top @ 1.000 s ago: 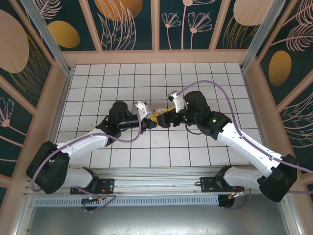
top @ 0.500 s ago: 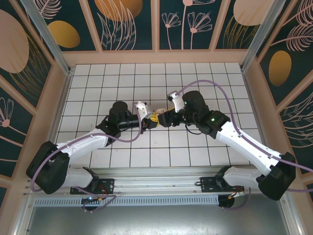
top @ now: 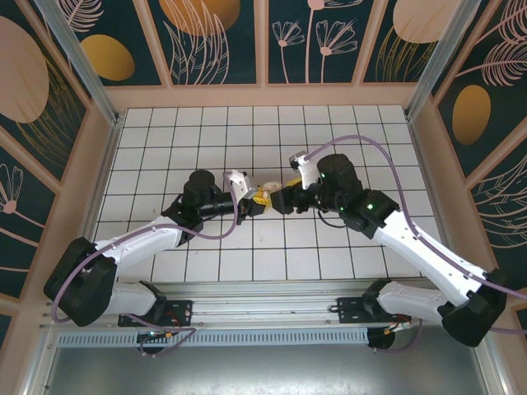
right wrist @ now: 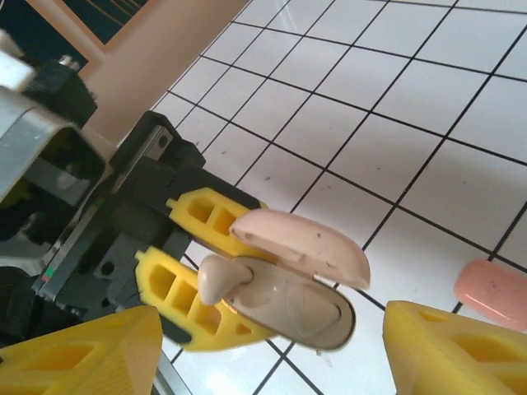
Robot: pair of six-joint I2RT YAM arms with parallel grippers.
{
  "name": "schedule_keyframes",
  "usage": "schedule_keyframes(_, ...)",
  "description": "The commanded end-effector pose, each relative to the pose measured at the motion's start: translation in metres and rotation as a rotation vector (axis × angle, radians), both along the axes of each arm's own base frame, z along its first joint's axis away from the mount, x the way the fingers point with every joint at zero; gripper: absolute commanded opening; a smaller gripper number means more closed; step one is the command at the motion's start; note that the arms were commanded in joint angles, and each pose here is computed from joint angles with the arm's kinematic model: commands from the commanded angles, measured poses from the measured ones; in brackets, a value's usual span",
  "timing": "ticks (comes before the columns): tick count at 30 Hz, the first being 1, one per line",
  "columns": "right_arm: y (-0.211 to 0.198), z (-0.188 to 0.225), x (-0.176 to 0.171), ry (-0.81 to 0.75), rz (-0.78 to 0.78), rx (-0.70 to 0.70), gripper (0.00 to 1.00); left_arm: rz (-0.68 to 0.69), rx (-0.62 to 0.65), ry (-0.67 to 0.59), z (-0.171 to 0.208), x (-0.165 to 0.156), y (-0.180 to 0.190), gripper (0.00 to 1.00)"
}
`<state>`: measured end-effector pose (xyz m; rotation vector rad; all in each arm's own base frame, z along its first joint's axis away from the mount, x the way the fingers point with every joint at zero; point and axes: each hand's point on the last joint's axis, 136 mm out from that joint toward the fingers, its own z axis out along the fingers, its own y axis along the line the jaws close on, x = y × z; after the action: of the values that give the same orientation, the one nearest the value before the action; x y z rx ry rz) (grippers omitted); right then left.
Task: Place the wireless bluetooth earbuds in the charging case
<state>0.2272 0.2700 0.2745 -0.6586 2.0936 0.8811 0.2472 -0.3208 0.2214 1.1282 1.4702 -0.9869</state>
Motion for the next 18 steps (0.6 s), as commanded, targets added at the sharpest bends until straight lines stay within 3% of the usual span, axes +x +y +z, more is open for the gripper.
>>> schedule_keyframes(1, -0.012, 0.021, -0.004, -0.053, -0.035, 0.056, 0.75, -0.008, -0.045, -0.057, 0.024, 0.001, -0.002, 0.11)
schedule_keyframes(11, 0.005, 0.002, 0.012, 0.015, -0.044, 0.004, 0.82, -0.006, -0.042, -0.056, 0.023, 0.001, -0.002, 0.11)
schedule_keyframes(18, 0.016, 0.006, 0.01, 0.009, 0.001, 0.044, 0.85, -0.005, -0.043, -0.059, 0.024, 0.001, -0.002, 0.11)
